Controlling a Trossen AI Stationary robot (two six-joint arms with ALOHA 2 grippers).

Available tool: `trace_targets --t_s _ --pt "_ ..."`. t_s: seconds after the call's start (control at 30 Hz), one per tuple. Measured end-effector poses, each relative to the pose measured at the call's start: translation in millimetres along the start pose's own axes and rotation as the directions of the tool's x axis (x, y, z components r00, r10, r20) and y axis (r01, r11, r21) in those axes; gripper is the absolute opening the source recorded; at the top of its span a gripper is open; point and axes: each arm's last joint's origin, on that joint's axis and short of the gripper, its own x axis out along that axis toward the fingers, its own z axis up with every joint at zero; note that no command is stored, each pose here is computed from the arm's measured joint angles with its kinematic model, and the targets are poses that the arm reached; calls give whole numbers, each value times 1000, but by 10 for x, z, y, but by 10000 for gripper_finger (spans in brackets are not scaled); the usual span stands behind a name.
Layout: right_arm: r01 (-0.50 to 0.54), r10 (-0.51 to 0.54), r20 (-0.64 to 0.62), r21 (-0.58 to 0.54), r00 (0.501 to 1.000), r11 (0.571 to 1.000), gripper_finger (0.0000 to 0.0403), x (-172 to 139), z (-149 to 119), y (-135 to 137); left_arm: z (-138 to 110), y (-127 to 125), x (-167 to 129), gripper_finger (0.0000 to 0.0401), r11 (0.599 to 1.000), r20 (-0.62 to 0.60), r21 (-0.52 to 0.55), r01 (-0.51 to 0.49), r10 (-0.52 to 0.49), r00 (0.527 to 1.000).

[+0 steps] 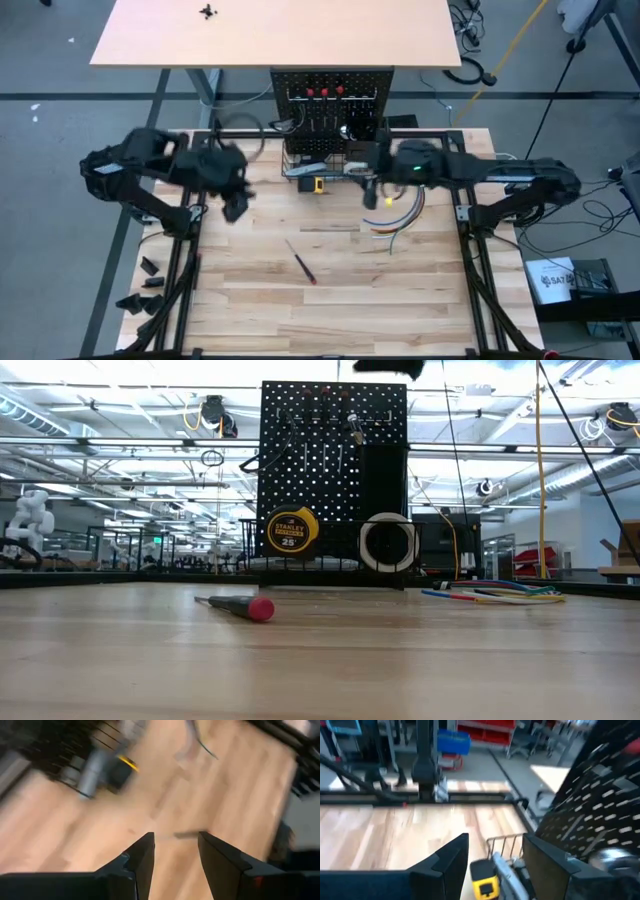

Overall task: Hang tools onto peg board
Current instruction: Hang the screwdriver on the pegboard

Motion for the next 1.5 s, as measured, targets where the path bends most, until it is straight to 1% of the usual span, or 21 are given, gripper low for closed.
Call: trace_targets --t_s 0.03,0.1,0.23,0.3,0.33,0.4,0.5,0.53,0.63,0.73,0.8,0.83,0.9,1.0,1.13,1.2,1.33,1.5 --pt "-5 5 -19 -1 1000 1000 180 93 -42 28 -52 -54 12 155 999 -13 18 32 -32 999" --pt "-57 57 -48 15 997 998 180 266 -125 99 -149 -177 63 155 996 -47 42 80 -78 996" --pt "-203 210 -84 79 974 976 180 536 -274 256 -434 -337 248 155 998 -192 39 56 -47 980" --pt "-237 247 -98 104 964 966 180 631 -337 333 -627 -425 368 155 996 -301 57 64 -44 953" --pt "-243 254 -103 109 962 964 180 673 -365 370 -735 -465 436 155 996 -358 60 64 -39 933" --pt "-251 264 -112 115 958 961 180 740 -412 425 -962 -514 570 155 997 -479 63 46 -10 878" --pt "-263 275 -108 117 955 958 180 792 -441 485 -1314 -530 790 155 994 -604 111 -8 74 793" --pt "-265 277 -101 115 956 957 180 800 -438 494 -1425 -521 869 155 990 -631 140 -24 108 769" --pt "-269 280 -96 113 955 956 180 798 -434 505 -1704 -466 1120 155 974 -663 223 -41 183 726" --pt "-270 279 -72 113 958 956 180 797 -408 502 -1943 -327 1337 155 957 -717 281 -76 262 646" --pt "-271 278 -58 112 959 956 180 789 -389 499 -2076 -240 1454 154 952 -759 297 -70 280 587" --pt "-271 278 -52 112 959 956 180 784 -381 497 -2131 -200 1505 152 950 -772 306 -67 288 566" --pt "-271 278 -54 116 959 956 180 783 -382 497 -2217 -129 1601 145 945 -780 323 -60 301 549" --pt "-283 293 -60 140 954 949 180 781 -388 501 -2339 -41 1727 132 946 -797 320 -51 299 524" --pt "-288 300 -60 158 952 945 180 778 -388 511 -2475 52 1842 120 961 -846 276 -35 260 465" --pt "-290 302 -60 157 951 944 180 776 -387 520 -2526 78 1889 118 967 -863 253 -18 234 448" --pt "-290 302 -59 158 951 944 180 776 -386 522 -2579 93 1969 118 973 -862 230 16 196 468" --pt "-290 302 -58 158 951 944 180 776 -386 522 -2621 156 1990 118 970 -865 242 -6 219 452"
